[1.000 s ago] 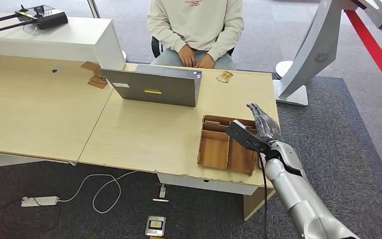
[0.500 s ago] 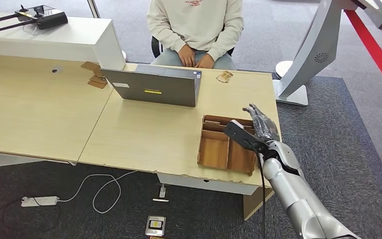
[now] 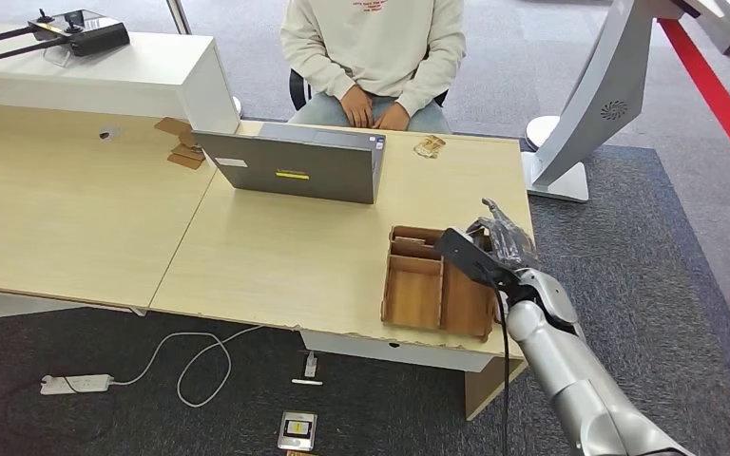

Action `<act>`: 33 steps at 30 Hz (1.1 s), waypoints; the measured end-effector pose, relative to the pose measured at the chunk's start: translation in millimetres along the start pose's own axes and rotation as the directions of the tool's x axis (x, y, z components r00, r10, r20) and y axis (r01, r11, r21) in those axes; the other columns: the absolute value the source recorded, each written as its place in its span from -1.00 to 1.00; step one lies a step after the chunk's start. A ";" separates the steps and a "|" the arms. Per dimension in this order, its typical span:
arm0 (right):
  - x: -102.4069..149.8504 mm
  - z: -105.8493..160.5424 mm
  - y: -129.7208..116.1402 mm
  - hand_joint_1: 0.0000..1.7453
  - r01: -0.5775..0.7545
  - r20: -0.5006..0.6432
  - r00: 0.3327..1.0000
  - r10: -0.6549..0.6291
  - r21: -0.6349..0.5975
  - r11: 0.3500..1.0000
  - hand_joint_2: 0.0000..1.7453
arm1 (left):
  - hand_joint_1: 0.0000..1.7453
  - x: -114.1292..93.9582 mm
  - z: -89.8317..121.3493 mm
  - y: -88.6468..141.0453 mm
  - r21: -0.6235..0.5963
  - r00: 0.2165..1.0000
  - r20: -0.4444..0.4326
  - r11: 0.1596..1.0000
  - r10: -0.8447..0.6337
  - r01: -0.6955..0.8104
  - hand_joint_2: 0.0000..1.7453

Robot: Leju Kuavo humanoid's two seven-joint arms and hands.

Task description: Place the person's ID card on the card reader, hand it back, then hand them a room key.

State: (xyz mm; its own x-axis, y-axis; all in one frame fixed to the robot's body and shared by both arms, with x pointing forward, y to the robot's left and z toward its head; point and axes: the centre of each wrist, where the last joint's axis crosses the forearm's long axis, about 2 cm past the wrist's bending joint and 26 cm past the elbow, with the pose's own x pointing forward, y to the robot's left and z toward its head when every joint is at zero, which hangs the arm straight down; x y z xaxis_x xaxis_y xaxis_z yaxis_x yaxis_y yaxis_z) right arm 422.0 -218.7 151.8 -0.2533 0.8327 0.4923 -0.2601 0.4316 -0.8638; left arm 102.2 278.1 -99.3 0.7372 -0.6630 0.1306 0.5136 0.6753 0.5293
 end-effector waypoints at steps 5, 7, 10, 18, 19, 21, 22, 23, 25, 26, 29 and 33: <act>-4.1 1.3 -1.7 1.00 0.002 -0.008 1.000 -0.002 -0.032 0.999 1.00 | -1.00 0.1 0.0 0.1 0.005 1.000 0.005 1.000 -0.010 0.010 -1.00; -5.6 1.8 -3.1 1.00 0.006 -0.008 1.000 -0.007 -0.055 0.998 1.00 | -1.00 0.1 0.1 0.0 0.007 1.000 0.007 1.000 -0.014 0.014 -1.00; -5.7 1.7 -7.3 1.00 0.017 0.007 1.000 -0.017 -0.096 0.995 1.00 | -1.00 0.1 0.1 -0.1 0.009 1.000 0.011 1.000 -0.020 0.020 -1.00; 6.9 -4.8 -47.4 1.00 0.069 0.074 0.996 -0.052 -0.251 0.966 1.00 | -1.00 0.1 0.4 -0.5 0.011 0.999 0.026 0.999 -0.034 0.033 -1.00; 8.7 -6.0 -55.7 1.00 0.075 0.082 0.995 -0.054 -0.276 0.958 1.00 | -1.00 0.1 0.4 -0.6 0.011 0.999 0.029 0.999 -0.037 0.036 -1.00; 11.8 -8.3 -73.5 1.00 0.082 0.095 0.994 -0.054 -0.322 0.943 1.00 | -1.00 0.0 0.4 -0.6 0.012 0.998 0.035 0.999 -0.043 0.043 -1.00; 12.9 -9.1 -82.8 1.00 0.084 0.100 0.994 -0.053 -0.344 0.935 1.00 | -1.00 0.0 0.4 -0.6 0.013 0.998 0.038 0.999 -0.047 0.046 -1.00; 13.7 -9.6 -91.6 1.00 0.087 0.105 0.993 -0.051 -0.364 0.927 1.00 | -1.00 -0.1 0.4 -0.7 0.013 0.998 0.041 0.999 -0.050 0.049 -1.00; 14.9 -10.0 -108.5 1.00 0.089 0.114 0.992 -0.047 -0.400 0.912 1.00 | -1.00 -0.1 0.5 -0.8 0.014 0.997 0.045 0.998 -0.055 0.054 -1.00; 15.2 -9.9 -116.1 1.00 0.089 0.119 0.992 -0.043 -0.417 0.905 1.00 | -1.00 0.0 0.5 -0.9 0.014 0.997 0.048 0.998 -0.057 0.057 -1.00; 15.7 -9.2 -134.0 1.00 0.090 0.126 0.991 -0.036 -0.455 0.886 1.00 | -1.00 0.0 0.6 -1.0 0.015 0.997 0.053 0.998 -0.063 0.062 -1.00; 14.6 -8.4 -143.3 1.00 0.093 0.127 0.991 -0.036 -0.481 0.872 1.00 | -1.00 0.1 0.6 -1.0 0.015 0.996 0.055 0.998 -0.065 0.065 -1.00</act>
State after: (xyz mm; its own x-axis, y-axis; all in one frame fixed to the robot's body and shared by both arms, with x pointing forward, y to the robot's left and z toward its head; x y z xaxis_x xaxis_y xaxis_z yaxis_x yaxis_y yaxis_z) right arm 463.4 -265.5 281.9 -0.3597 0.7662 0.5325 0.1975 0.6203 -0.7591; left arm 101.5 277.2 -99.3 0.6769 -0.7224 0.1411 0.5534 0.6259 0.5495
